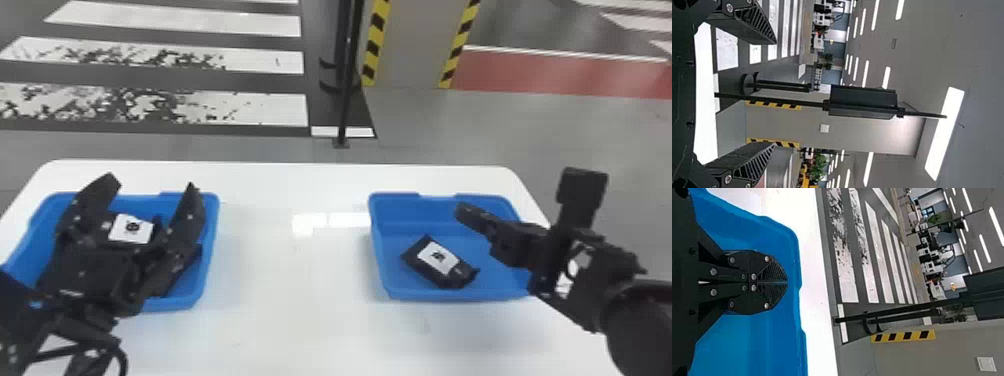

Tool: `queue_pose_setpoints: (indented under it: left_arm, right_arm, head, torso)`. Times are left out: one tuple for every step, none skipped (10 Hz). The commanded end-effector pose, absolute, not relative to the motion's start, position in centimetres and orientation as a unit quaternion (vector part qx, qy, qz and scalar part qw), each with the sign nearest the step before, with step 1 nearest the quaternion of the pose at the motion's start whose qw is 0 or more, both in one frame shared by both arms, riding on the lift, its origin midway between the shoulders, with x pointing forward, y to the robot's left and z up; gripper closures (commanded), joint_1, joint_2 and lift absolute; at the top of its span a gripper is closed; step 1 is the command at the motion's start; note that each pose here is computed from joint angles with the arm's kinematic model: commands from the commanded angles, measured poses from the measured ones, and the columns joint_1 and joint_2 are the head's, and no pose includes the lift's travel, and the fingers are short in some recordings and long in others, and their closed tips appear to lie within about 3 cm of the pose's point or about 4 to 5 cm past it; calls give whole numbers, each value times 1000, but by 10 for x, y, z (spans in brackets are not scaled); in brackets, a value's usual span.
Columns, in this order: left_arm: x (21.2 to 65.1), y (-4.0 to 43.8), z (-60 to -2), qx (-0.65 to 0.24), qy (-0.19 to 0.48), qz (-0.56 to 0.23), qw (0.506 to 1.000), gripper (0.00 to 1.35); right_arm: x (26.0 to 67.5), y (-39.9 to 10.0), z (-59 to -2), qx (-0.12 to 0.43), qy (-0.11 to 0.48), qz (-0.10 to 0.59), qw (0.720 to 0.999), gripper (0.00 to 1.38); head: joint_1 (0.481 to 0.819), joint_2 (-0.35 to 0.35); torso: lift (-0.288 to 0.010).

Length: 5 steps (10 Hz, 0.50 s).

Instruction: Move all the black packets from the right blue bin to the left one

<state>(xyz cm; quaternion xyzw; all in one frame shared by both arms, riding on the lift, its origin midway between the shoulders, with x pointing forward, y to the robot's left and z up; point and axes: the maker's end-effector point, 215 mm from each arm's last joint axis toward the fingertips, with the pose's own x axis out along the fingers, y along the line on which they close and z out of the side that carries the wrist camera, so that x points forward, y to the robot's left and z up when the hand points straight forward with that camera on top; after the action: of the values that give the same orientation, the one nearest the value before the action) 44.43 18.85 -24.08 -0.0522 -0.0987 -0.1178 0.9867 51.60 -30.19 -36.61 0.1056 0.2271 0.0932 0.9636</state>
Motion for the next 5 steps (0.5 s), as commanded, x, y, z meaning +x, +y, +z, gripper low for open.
queue_pose_setpoints:
  left_arm:
    - [445, 187, -238, -53, -103, -119, 986, 121]
    - [445, 188, -238, -53, -103, -118, 986, 121]
    - [445, 188, -239, -53, -101, -119, 986, 121]
    - [445, 187, -241, -54, -99, -119, 986, 121]
    - [446, 185, -241, -55, -99, -120, 986, 121]
  right_arm:
    - [516, -307, -387, 117, 246, 89, 958, 1168]
    - [514, -306, -393, 121, 253, 93, 955, 969]
    - [509, -304, -396, 112, 272, 93, 951, 479]
    - [508, -303, -395, 84, 288, 95, 949, 81]
    - [513, -297, -397, 74, 305, 112, 943, 47]
  head:
    - [695, -130]
    - [695, -134]
    - [695, -136]
    - [695, -136]
    - [695, -135]
  torso:
    - [-140]
    - [-140]
    - [-140]
    - [-140]
    - [-140]
